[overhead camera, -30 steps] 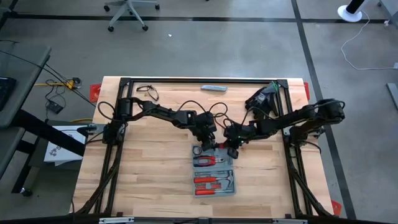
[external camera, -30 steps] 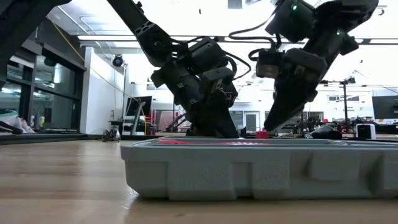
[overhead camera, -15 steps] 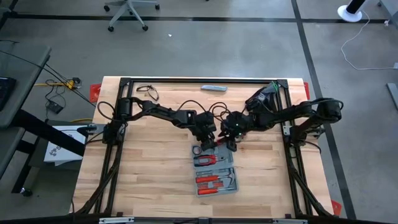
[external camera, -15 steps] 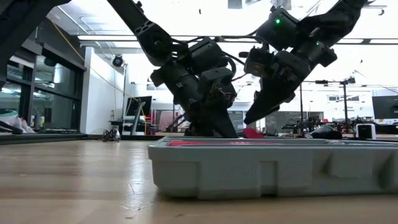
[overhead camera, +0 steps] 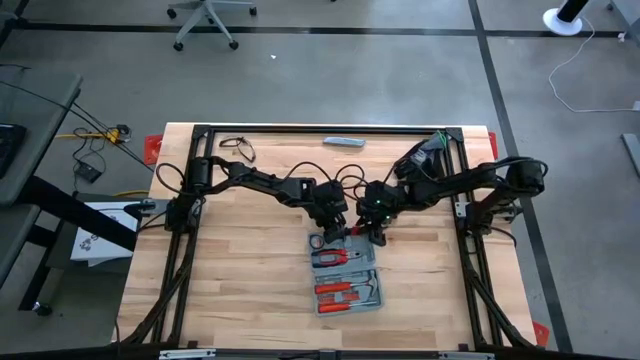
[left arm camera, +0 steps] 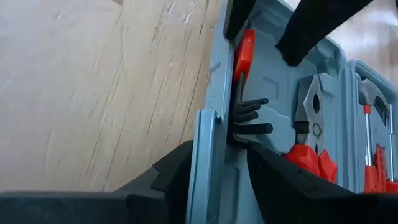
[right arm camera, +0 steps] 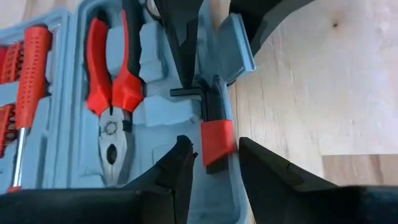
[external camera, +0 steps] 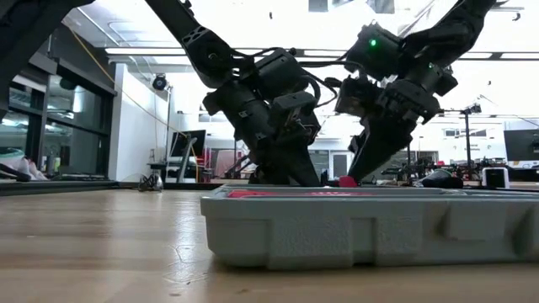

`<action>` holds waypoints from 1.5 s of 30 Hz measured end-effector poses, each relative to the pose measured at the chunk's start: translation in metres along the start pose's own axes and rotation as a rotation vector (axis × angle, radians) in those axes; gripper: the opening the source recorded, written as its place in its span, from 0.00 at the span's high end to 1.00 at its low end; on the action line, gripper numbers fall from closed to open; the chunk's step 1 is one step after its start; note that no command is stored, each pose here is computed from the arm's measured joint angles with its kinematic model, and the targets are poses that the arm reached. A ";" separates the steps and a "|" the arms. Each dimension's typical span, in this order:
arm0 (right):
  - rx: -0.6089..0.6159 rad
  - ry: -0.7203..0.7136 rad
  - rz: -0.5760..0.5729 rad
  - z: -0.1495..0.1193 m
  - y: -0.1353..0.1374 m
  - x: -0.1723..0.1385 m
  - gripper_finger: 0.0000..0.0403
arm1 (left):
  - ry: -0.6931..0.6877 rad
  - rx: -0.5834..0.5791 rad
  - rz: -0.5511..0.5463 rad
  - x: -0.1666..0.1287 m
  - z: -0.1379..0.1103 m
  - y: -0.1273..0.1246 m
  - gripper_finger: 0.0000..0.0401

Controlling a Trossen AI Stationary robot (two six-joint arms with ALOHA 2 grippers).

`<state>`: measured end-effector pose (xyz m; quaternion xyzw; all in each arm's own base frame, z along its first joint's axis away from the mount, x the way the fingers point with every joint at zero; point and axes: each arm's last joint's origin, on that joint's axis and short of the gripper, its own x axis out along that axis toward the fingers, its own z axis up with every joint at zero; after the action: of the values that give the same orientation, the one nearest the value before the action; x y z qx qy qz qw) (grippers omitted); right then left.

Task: Prefit tool cases
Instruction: Put the orange hex key set into the gray prefit tool case

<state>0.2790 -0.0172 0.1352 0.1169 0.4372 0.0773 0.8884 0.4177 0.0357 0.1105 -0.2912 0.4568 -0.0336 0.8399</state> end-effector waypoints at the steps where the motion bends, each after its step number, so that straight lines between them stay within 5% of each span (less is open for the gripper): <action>1: 0.000 0.000 0.001 0.000 -0.001 0.002 0.70 | -0.001 0.000 0.000 0.000 0.000 0.000 0.64; 9: 0.032 -0.002 0.010 -0.001 -0.002 0.008 0.72 | -0.003 0.001 0.004 0.000 0.000 0.000 0.64; 15: 0.141 -0.009 0.020 0.000 -0.002 0.008 0.96 | -0.005 0.001 0.008 0.000 0.000 0.000 0.64; 36: 0.331 -0.299 0.003 0.027 0.035 -0.053 1.00 | -0.074 0.012 0.064 -0.001 0.006 0.004 0.64; 41: 0.440 -0.463 -0.034 0.019 0.048 -0.046 1.00 | -0.048 -0.013 -0.061 -0.011 0.012 0.014 0.64; 45: 0.548 -0.623 0.066 0.002 0.052 -0.042 1.00 | -0.091 0.029 -0.092 -0.038 0.016 0.001 0.64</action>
<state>0.2536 0.0220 0.1828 0.3810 0.1480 -0.0525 0.9111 0.4078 0.0558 0.1449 -0.3009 0.4036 -0.0654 0.8616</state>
